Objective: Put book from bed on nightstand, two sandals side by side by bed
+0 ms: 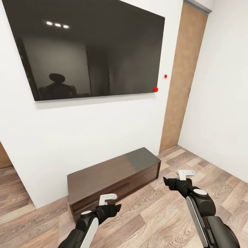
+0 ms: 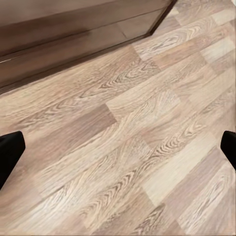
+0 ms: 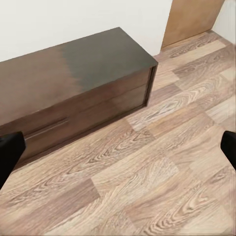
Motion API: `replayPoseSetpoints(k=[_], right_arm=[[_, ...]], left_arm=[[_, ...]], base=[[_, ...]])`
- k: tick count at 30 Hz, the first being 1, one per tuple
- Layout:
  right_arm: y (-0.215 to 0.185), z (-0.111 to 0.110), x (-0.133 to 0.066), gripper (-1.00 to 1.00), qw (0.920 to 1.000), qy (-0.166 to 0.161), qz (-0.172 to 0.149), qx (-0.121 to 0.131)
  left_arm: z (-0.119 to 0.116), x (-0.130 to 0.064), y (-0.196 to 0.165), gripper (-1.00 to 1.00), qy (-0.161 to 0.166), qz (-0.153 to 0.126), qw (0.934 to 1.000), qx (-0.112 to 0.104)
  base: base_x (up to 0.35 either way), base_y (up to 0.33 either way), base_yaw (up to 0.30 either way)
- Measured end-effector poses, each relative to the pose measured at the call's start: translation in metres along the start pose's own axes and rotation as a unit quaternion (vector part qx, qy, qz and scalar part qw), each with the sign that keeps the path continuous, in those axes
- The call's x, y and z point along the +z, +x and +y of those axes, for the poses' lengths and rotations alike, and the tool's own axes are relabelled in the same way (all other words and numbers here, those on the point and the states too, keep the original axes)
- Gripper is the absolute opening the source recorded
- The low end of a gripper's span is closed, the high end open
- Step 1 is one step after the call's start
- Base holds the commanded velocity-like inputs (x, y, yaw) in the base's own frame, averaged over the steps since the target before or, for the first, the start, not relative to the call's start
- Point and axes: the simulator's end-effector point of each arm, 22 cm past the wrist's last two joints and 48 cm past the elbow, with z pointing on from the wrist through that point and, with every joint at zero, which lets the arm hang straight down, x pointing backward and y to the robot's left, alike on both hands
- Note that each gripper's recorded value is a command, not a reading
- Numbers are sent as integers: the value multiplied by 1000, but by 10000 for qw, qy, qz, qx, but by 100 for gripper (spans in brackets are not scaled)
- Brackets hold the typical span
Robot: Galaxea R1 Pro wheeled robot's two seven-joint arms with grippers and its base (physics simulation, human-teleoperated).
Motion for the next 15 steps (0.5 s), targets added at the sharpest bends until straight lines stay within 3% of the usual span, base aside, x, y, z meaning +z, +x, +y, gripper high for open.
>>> replayPoseSetpoints(k=[7, 15], right_arm=[[0, -1, 0, 100, 10000, 10, -4, 1], [0, -1, 0, 100, 10000, 14, -5, 0]], left_arm=[[-5, 1, -1, 100, 130, -54, 9997, -197], [-5, 2, -1, 100, 158, -67, 9995, -253]], base=[[0, 0, -265], [0, 0, -265]])
